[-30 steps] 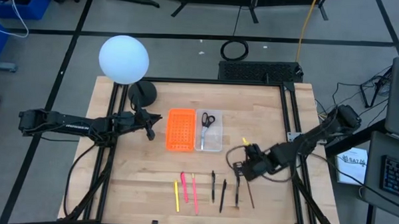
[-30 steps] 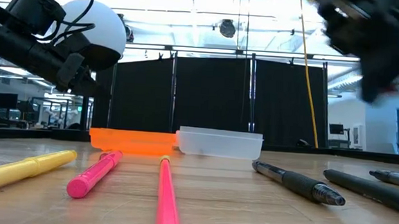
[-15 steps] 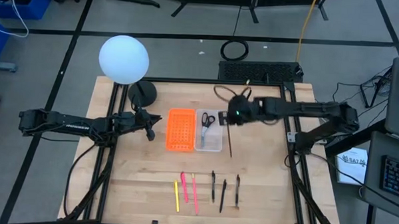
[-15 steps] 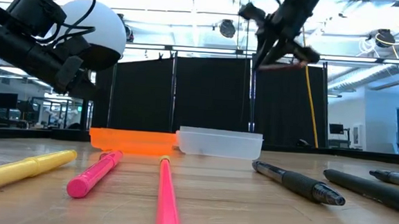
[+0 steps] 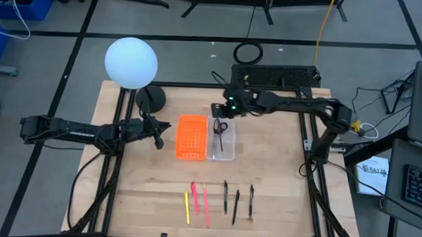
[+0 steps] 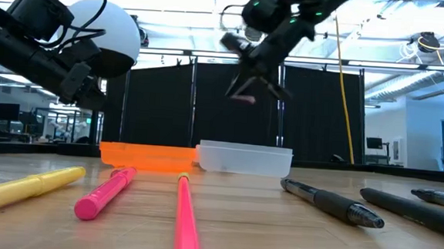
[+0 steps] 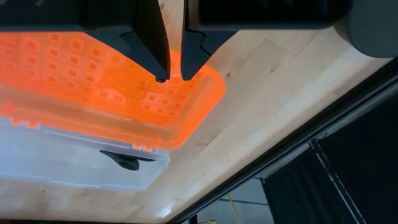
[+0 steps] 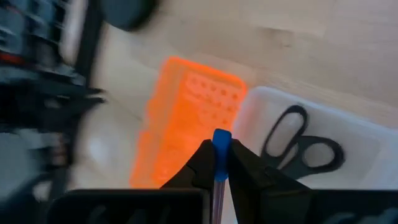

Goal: Pick & place school supplies into a supply box
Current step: Put the brown pencil into the orange supply box

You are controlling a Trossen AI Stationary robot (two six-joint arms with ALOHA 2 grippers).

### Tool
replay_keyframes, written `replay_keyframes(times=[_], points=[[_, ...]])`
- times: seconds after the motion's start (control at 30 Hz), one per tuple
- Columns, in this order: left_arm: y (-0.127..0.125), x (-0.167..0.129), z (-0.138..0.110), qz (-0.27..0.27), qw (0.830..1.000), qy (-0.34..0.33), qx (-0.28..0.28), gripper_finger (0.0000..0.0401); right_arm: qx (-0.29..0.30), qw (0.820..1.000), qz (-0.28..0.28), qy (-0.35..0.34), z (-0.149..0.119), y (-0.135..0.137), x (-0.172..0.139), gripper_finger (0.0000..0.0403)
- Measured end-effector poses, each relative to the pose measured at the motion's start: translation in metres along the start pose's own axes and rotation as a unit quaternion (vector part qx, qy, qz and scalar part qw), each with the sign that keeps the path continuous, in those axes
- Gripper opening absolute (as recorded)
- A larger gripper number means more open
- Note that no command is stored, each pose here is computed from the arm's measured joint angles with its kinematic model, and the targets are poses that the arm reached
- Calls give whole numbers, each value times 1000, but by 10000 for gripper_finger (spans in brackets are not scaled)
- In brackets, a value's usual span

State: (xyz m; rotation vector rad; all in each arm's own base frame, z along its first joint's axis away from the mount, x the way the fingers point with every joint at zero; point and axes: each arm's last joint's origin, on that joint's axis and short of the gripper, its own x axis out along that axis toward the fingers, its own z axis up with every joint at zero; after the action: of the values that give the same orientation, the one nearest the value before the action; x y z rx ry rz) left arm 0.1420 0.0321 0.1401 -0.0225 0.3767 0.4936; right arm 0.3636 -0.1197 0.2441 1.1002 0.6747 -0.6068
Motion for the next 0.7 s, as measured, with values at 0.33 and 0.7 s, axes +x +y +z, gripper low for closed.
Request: replay_keyframes(times=[0.33,0.7], points=[[0,0,0,0,1000,0,0,44,-25,995,-92,-38,14,12,25,19],[-1,0,-4,-9,1000,22,5,44,9,991,-124,-52,2,-5,36,19]])
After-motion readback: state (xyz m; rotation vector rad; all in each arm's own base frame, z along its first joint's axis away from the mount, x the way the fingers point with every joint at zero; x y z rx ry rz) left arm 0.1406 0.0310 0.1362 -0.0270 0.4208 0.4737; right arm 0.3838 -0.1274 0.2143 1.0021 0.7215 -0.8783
